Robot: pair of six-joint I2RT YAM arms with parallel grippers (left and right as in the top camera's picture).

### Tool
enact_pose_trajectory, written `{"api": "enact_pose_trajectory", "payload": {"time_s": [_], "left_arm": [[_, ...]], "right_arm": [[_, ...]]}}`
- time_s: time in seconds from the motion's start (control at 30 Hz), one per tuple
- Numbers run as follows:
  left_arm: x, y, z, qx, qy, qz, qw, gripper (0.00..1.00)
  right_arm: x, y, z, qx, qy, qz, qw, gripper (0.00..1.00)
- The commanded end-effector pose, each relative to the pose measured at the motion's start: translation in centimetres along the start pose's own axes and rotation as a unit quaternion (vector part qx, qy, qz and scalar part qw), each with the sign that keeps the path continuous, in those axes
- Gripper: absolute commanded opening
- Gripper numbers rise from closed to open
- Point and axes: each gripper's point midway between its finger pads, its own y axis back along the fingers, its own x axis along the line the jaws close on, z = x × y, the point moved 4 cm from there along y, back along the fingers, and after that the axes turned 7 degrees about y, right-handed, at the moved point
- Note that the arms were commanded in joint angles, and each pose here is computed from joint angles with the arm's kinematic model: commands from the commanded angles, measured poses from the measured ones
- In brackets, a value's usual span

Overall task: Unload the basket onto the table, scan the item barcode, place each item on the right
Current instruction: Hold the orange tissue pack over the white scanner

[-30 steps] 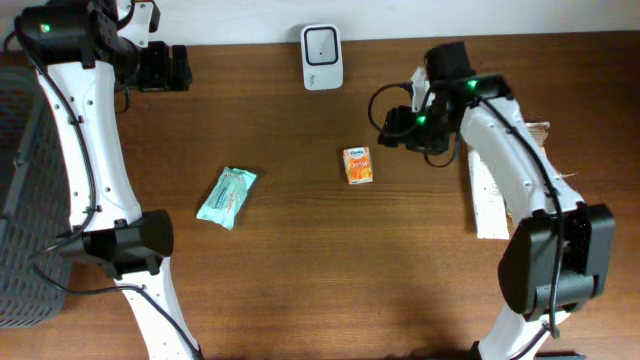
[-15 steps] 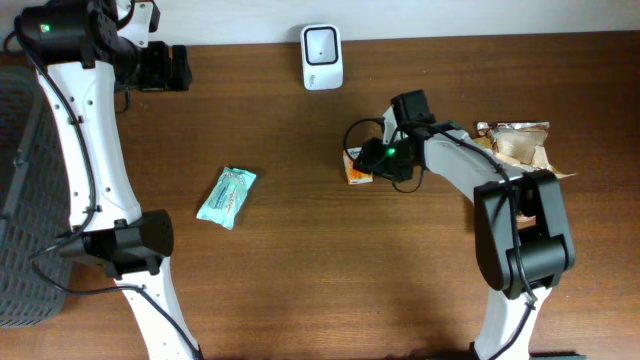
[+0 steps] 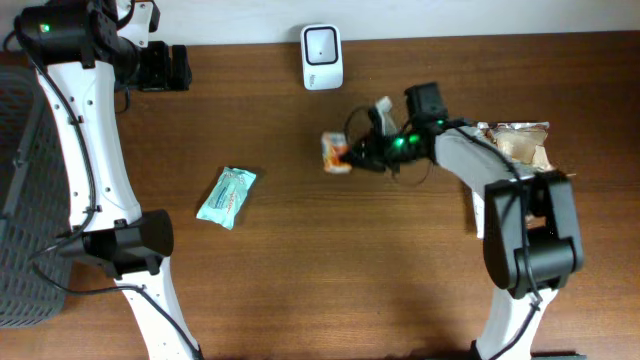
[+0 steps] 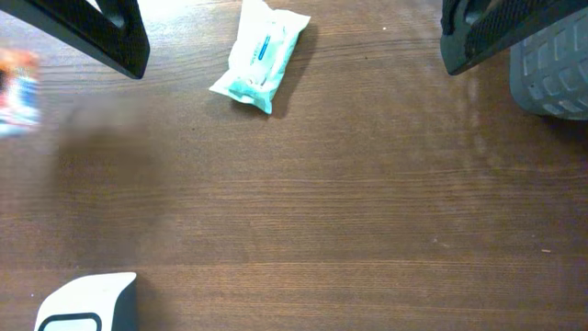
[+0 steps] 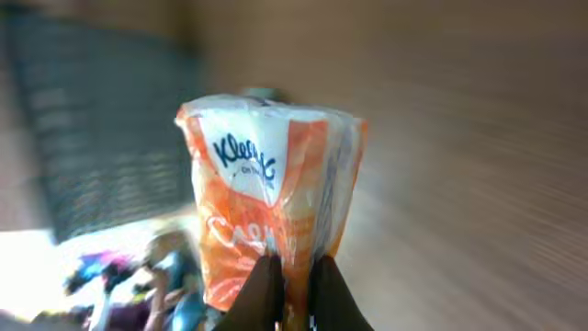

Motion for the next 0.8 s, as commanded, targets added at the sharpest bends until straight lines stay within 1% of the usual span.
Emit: {"api": "enact_pose_trajectory", "payload": {"time_s": [0.0,0.07,0.17,0.27,0.3,0.33,0.4,0.43,0.47,0.5,0.53,0.6,0.63,0.67,0.7,0.73,0.77], "left_arm": [[0.1,0.8,0.1,-0.011,-0.008,0.002,1.0,0.99],[0.1,0.8,0.1,-0.011,-0.008,0.002,1.0,0.99],[0.1,0.8,0.1,-0.011,-0.008,0.002,1.0,0.99],[0.1,0.8,0.1,-0.011,-0.008,0.002,1.0,0.99],[0.1,0.8,0.1,-0.011,-0.008,0.002,1.0,0.99],[0.1,0.8,0.1,-0.011,-0.008,0.002,1.0,0.99],[0.0,0.8,0.1,-0.011,-0.008,0.002,1.0,0.99],[0.1,0.8,0.1,-0.011,-0.008,0.002,1.0,0.99],[0.1,0.8,0.1,-0.011,-0.008,0.002,1.0,0.99],[0.1,0.8,0.1,-0.011,-0.008,0.002,1.0,0.99],[0.1,0.8,0.1,-0.011,-0.008,0.002,1.0,0.99],[0.1,0.8,0.1,-0.011,-0.008,0.002,1.0,0.99],[0.1,0.8,0.1,-0.011,-0.008,0.002,1.0,0.99],[0.1,0.8,0.1,-0.011,-0.008,0.002,1.0,0.99],[0.1,0.8,0.1,-0.011,-0.008,0.002,1.0,0.99],[0.1,0.8,0.1,-0.011,-0.008,0.002,1.0,0.99],[0.1,0.8,0.1,-0.011,-0.008,0.002,1.0,0.99]], "right_arm": [[7.5,3.1,0.9,0.019,0.042,0.197,0.979,0.04],[9.0,4.5,2.0,0.032,0.031,0.238,0.97,0.04],[10.1,6.5,3.9,0.022,0.001,0.236,0.972,0.04],[11.5,7.2,4.2,0.017,0.017,0.236,0.971,0.04],[11.5,7.2,4.2,0.014,0.021,0.236,0.972,0.04],[11.3,7.0,4.4,0.002,0.043,0.232,0.972,0.04],[11.4,5.2,4.3,-0.012,0.079,0.221,0.972,0.04],[10.7,3.4,4.1,-0.021,0.094,0.203,0.974,0.04],[8.8,1.0,3.6,-0.03,0.078,0.156,0.984,0.04],[6.5,-0.8,2.9,-0.036,0.057,0.084,0.994,0.04],[4.0,-2.1,1.8,-0.036,0.039,-0.012,0.999,0.04],[2.5,-2.0,1.0,-0.019,0.032,-0.091,0.995,0.04],[2.6,-0.5,1.8,-0.012,0.043,-0.165,0.985,0.04],[4.0,1.4,3.6,-0.019,0.078,-0.244,0.966,0.04],[5.9,3.1,5.7,-0.04,0.117,-0.31,0.943,0.04],[7.7,4.5,7.7,-0.068,0.157,-0.371,0.913,0.04],[8.8,5.2,9.0,-0.089,0.181,-0.405,0.891,0.04]]}}
